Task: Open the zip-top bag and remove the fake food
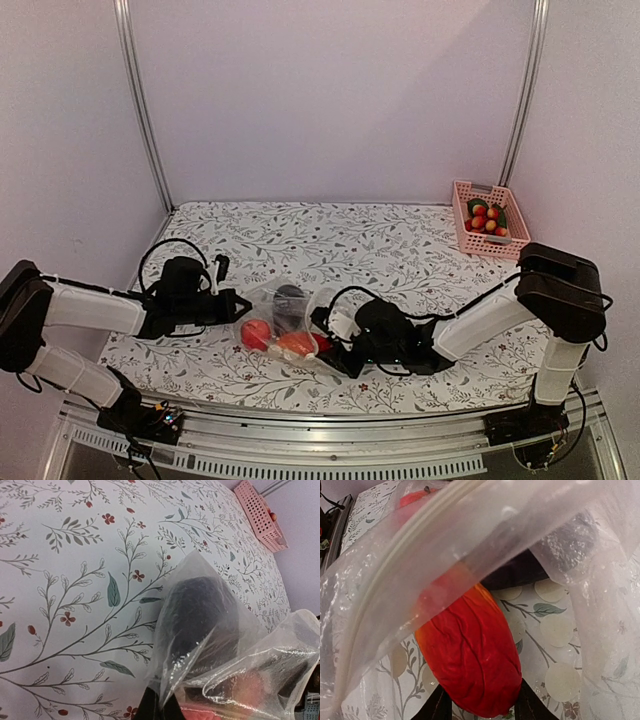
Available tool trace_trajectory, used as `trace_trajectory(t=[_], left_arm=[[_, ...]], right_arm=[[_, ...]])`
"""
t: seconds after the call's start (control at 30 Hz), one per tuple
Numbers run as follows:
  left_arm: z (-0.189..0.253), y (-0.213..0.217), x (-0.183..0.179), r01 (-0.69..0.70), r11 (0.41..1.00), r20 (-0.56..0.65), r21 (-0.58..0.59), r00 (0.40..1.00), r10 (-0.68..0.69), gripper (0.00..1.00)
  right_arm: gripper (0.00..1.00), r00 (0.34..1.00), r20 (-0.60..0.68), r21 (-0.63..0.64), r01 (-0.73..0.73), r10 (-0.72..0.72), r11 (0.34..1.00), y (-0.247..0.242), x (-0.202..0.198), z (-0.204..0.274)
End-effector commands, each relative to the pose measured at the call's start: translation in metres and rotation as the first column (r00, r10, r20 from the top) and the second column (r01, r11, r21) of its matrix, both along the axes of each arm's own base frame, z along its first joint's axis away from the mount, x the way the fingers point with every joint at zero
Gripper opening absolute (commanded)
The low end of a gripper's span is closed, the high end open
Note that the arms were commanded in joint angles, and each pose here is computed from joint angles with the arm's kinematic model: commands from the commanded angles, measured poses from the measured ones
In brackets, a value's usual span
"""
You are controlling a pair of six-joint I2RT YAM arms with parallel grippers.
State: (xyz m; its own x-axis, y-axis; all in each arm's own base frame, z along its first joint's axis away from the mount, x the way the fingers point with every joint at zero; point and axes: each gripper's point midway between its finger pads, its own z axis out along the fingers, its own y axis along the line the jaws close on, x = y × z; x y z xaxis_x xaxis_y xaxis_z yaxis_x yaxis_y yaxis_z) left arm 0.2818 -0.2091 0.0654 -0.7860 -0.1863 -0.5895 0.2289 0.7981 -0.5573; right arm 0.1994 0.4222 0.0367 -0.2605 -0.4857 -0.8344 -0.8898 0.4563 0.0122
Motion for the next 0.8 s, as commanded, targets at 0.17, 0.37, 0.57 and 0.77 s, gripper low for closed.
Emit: trace_trajectory(t=[0.17, 0.37, 0.57, 0.77], left_arm=[[0.023, -0.038, -0.008, 0.166, 0.986, 0.12, -0.023, 0.979, -0.162, 0.0], [0.021, -0.041, -0.01, 0.183, 0.983, 0.121, -0.018, 0.976, -0.179, 0.0], [0.022, -0.042, -0.01, 0.187, 0.982, 0.122, -0.011, 0.975, -0.184, 0.0], [0.02, -0.041, -0.01, 0.181, 0.983, 0.118, -0.007, 0.977, -0.179, 0.0]], right_arm=[[0.68, 0.999, 0.017, -0.023, -0.032, 0.032, 0.999, 0.019, 0.009, 0.009], [0.7, 0.997, 0.021, -0.039, -0.069, 0.07, 0.997, 0.028, 0.012, 0.008], [0.72, 0.994, 0.008, -0.105, -0.112, 0.113, 0.988, 0.028, 0.014, -0.014], [0.59, 0.991, -0.001, -0.14, -0.135, 0.136, 0.981, 0.022, 0.012, -0.021]])
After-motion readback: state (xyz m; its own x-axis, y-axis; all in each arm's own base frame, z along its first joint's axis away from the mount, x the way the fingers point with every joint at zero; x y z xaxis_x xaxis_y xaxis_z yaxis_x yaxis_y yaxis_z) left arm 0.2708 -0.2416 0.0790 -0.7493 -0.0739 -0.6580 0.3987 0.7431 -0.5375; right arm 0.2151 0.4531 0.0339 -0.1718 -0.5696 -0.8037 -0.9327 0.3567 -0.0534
